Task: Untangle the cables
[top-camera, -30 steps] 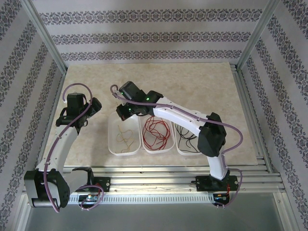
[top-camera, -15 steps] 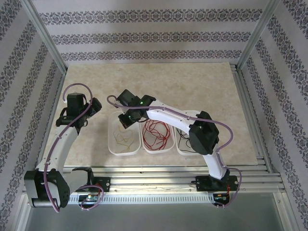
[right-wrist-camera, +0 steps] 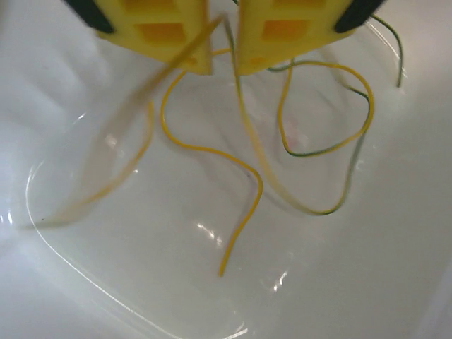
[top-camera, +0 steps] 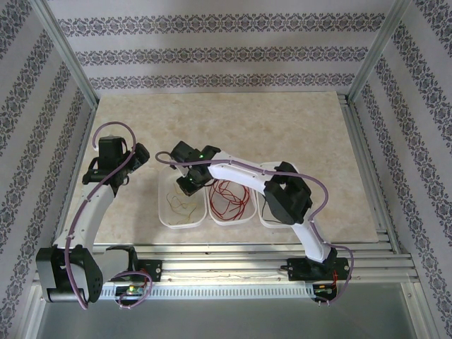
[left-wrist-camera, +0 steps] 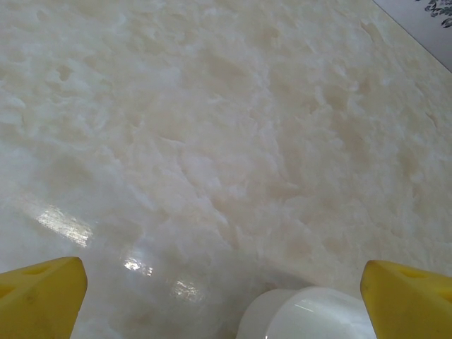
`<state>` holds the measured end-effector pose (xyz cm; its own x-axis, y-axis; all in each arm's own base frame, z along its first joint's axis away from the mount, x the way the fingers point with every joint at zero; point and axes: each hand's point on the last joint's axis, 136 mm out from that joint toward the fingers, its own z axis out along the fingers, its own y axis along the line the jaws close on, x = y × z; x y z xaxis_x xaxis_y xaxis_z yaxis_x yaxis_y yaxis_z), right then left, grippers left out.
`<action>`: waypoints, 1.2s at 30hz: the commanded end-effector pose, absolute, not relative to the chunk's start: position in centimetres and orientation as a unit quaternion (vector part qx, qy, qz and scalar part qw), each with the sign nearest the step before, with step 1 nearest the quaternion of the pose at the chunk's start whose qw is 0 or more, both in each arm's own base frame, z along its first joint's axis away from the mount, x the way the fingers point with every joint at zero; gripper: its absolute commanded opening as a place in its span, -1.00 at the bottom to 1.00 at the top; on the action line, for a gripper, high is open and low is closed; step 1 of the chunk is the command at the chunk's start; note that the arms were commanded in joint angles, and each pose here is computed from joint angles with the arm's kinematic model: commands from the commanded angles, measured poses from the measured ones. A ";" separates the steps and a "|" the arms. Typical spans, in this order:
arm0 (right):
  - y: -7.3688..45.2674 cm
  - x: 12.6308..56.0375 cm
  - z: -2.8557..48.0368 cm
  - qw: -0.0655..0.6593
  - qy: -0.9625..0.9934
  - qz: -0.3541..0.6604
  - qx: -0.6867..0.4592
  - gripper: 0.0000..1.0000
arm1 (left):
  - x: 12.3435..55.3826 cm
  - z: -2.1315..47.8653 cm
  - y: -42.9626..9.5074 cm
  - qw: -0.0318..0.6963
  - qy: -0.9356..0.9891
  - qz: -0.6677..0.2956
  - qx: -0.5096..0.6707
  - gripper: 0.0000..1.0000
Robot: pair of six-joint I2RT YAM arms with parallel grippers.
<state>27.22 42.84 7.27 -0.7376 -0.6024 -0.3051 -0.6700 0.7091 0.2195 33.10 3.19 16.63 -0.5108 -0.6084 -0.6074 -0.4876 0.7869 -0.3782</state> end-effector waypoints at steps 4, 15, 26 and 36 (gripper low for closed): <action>42.7 27.4 10.5 0.145 0.907 0.149 -0.366 -0.31 | 33.5 17.2 3.6 0.396 0.857 -0.082 -0.321 0.99; 39.8 29.5 19.5 0.271 0.889 0.135 -0.343 -0.15 | 33.5 17.7 3.8 0.401 0.855 -0.078 -0.319 0.99; 25.0 34.5 24.8 0.378 0.910 0.075 -0.152 0.07 | 33.2 19.0 4.3 0.429 0.849 -0.060 -0.302 0.99; 6.8 34.6 22.9 0.416 0.905 -0.004 0.087 0.54 | 33.0 19.1 4.8 0.454 0.856 -0.023 -0.248 0.99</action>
